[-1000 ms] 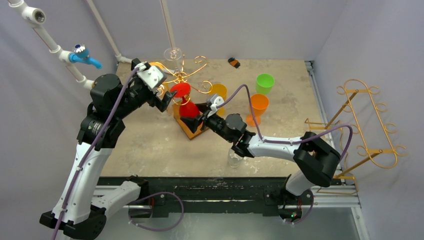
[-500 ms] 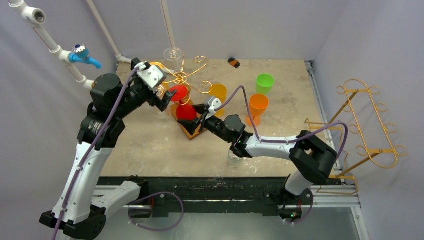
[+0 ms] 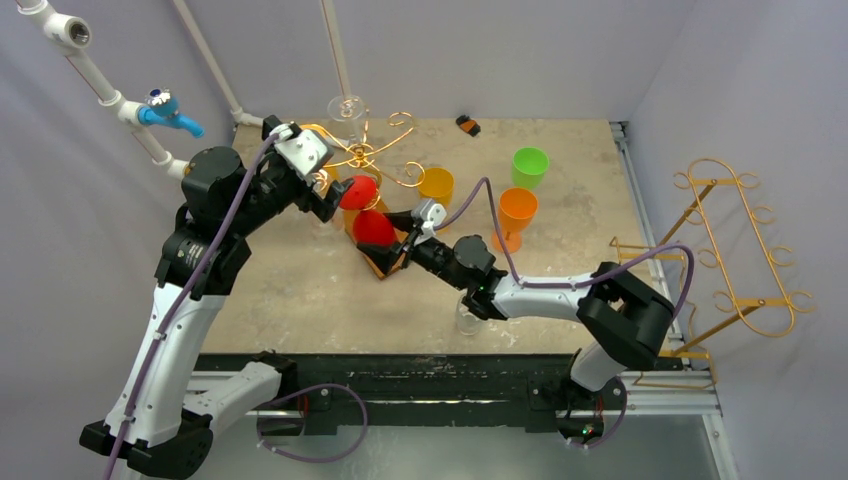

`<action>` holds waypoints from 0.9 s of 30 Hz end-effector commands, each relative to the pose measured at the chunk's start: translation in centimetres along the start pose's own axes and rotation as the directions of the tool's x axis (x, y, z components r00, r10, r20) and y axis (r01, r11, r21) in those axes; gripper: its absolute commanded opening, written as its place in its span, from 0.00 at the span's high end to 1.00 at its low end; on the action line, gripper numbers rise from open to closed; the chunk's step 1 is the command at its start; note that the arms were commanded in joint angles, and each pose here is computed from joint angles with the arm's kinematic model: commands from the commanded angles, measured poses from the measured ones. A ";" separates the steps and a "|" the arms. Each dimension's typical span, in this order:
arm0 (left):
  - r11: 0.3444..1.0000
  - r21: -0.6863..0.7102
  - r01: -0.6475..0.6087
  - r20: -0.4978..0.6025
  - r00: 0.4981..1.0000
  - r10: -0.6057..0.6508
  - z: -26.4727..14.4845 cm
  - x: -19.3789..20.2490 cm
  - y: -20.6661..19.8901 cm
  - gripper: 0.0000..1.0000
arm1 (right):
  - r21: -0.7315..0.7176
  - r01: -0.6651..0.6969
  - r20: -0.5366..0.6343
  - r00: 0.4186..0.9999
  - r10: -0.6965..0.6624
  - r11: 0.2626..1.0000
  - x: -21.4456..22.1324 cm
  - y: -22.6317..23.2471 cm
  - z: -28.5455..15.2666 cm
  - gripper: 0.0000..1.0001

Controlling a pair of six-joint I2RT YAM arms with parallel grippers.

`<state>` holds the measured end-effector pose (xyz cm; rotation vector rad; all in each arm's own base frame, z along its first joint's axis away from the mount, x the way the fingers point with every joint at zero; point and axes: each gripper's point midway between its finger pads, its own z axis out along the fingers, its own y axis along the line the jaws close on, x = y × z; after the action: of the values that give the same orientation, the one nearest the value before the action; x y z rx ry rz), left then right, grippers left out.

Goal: Place the wine glass upside down on the wine glass rack
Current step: Turn the wine glass upside down at the wine rack.

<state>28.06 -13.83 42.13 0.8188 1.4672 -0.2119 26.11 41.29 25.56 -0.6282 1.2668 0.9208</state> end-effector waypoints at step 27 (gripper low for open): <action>0.989 0.022 0.149 -0.036 0.988 -0.149 0.4 2.0 -1.5 0.00 | 0.133 -0.032 0.079 0.997 0.021 0.991 -2.6 -2.1 -2.6 0.01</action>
<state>28.00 -14.04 41.56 0.7807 1.5004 -0.2565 26.78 39.03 24.73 -0.4962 1.2980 0.8907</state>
